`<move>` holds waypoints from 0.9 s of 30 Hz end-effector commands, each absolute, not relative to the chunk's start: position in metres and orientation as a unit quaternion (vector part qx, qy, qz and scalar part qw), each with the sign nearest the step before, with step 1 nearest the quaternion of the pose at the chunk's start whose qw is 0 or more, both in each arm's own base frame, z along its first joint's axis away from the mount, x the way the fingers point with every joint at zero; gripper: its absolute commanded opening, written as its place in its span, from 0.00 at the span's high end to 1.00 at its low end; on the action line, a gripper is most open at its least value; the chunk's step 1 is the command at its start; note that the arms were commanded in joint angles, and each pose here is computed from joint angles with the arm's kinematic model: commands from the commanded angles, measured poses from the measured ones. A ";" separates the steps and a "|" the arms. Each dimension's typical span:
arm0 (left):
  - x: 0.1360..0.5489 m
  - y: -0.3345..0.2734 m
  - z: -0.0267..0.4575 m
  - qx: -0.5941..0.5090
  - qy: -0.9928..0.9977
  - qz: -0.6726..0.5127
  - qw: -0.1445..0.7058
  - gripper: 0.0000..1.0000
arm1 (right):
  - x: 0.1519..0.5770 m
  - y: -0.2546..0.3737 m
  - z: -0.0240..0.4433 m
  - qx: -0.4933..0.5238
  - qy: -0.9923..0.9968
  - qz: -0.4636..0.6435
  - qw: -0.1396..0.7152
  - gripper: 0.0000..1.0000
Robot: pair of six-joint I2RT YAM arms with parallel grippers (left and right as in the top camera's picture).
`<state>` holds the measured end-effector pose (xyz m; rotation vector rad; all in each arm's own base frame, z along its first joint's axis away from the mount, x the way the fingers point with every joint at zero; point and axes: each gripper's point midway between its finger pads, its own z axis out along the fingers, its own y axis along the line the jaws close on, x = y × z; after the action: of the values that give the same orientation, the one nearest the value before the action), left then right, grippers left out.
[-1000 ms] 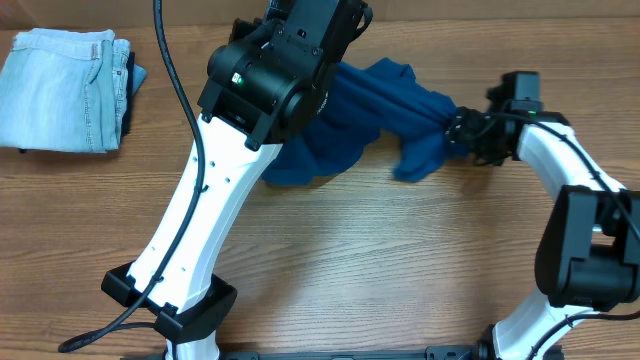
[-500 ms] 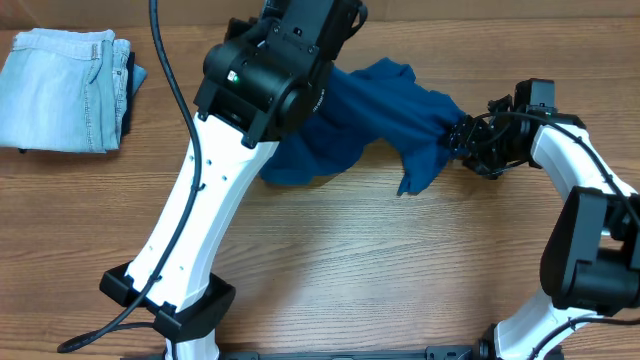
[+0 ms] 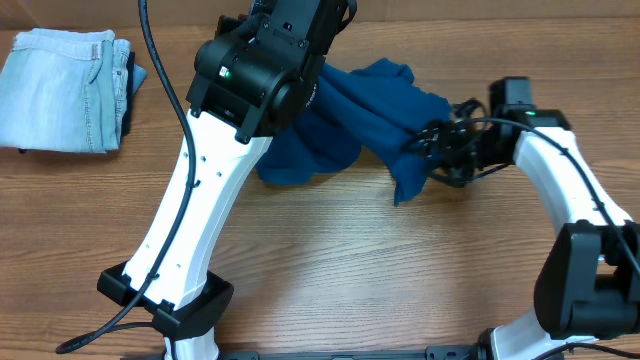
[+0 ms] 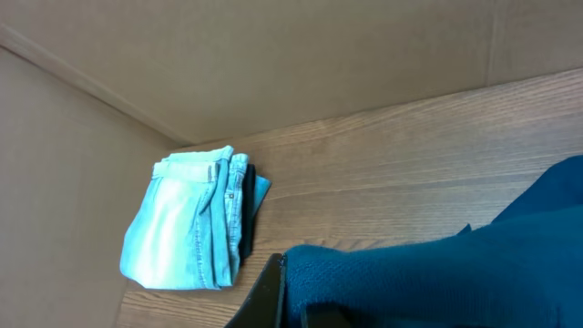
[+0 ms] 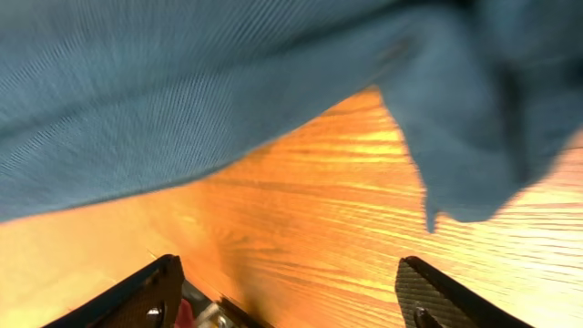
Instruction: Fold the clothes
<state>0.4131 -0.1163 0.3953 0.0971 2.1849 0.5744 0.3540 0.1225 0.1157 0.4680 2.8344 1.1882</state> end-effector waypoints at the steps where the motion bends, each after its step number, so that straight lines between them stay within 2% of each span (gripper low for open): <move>1: 0.407 -0.101 0.420 0.017 0.859 0.239 0.452 0.95 | 0.349 0.142 0.106 0.118 0.936 0.332 0.025 0.18; 6: 0.407 -0.101 0.420 0.017 0.859 0.239 0.452 0.95 | 0.344 0.142 0.073 0.099 0.965 0.243 0.025 0.14; 14: 0.407 -0.101 0.420 0.017 0.859 0.239 0.452 0.95 | 0.327 0.126 0.022 0.116 0.971 0.211 0.008 0.14; 17: 0.407 -0.101 0.421 0.017 0.859 0.239 0.453 0.95 | 0.328 0.117 0.017 0.131 0.969 0.210 0.013 0.19; 27: 0.407 -0.101 0.420 0.018 0.860 0.238 0.452 0.95 | 0.354 0.078 0.013 0.161 0.971 0.160 0.069 0.20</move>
<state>0.4132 -0.1161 0.3954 0.0960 2.1847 0.5746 0.3484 0.0874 0.0150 0.4673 2.9473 0.5399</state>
